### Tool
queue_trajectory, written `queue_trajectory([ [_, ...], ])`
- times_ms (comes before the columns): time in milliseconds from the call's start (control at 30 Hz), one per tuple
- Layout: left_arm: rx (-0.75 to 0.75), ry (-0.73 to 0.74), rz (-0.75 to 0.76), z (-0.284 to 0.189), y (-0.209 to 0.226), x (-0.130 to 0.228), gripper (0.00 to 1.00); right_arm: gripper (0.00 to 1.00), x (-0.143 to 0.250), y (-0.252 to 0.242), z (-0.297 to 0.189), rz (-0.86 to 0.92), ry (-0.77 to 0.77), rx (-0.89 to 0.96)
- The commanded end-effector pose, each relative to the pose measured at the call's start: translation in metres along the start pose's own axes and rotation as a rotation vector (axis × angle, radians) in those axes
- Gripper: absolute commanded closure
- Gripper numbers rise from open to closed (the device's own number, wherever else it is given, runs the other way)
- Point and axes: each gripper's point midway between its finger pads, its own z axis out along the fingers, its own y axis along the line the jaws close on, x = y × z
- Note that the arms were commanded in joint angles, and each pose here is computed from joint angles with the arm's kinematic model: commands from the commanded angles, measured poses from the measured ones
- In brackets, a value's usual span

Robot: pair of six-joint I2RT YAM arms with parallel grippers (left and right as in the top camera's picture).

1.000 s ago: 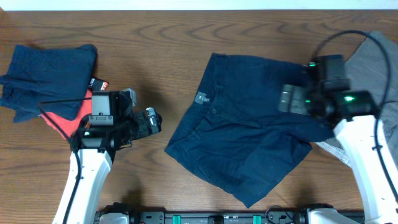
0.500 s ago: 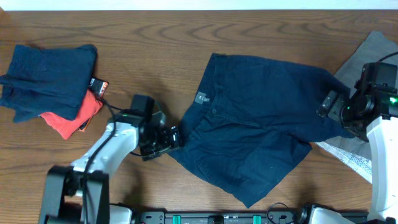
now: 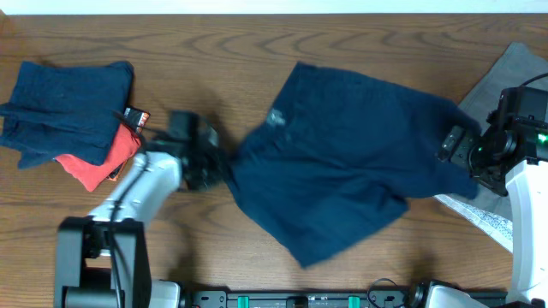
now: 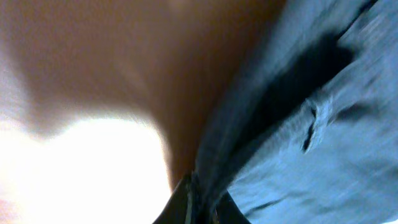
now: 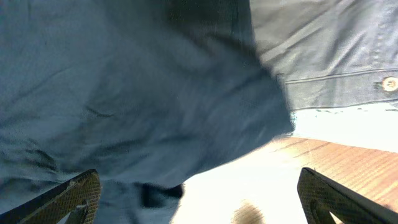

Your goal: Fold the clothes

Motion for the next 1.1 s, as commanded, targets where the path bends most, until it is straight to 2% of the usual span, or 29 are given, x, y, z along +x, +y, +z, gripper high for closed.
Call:
queue_trajectory([
  [0,-0.013,-0.177,-0.183,-0.041,0.019,-0.059,0.94,0.01,0.001,0.004,0.003,-0.027,0.02,-0.032],
  [100,-0.008,-0.238,-0.395,-0.062,0.049,-0.077,0.94,0.04,0.0,0.005,0.007,-0.055,0.028,-0.031],
  [167,-0.014,-0.247,-0.474,-0.067,0.065,-0.078,0.94,0.07,0.001,0.005,0.011,-0.079,0.043,-0.031],
  [333,-0.039,-0.21,-0.521,-0.067,0.079,-0.066,0.94,0.13,0.011,0.02,0.029,-0.162,0.14,-0.11],
  [400,-0.054,-0.184,-0.514,-0.065,0.08,-0.059,0.94,0.2,0.014,0.019,0.042,-0.156,0.175,-0.102],
  [533,-0.067,-0.15,-0.516,-0.063,0.08,-0.05,0.94,0.55,0.021,0.017,0.076,-0.141,0.242,-0.083],
  [600,-0.073,-0.139,-0.516,-0.063,0.08,-0.047,0.94,0.6,0.024,0.016,0.097,-0.138,0.26,-0.079],
  [667,-0.075,-0.134,-0.5,-0.063,0.08,-0.046,0.94,0.72,0.025,0.015,0.116,-0.139,0.262,-0.078],
  [700,-0.078,-0.128,-0.503,-0.063,0.081,-0.045,0.94,0.82,0.026,0.015,0.13,-0.14,0.259,-0.077],
  [733,-0.079,-0.126,-0.505,-0.063,0.081,-0.044,0.94,0.86,0.026,0.014,0.138,-0.14,0.254,-0.075],
  [933,-0.084,-0.111,-0.512,-0.062,0.081,-0.04,0.94,0.86,0.012,0.009,0.181,-0.146,0.182,-0.04],
  [1067,-0.087,-0.103,-0.516,-0.062,0.082,-0.038,0.94,0.84,0.0,-0.031,0.193,-0.076,0.134,0.159],
])
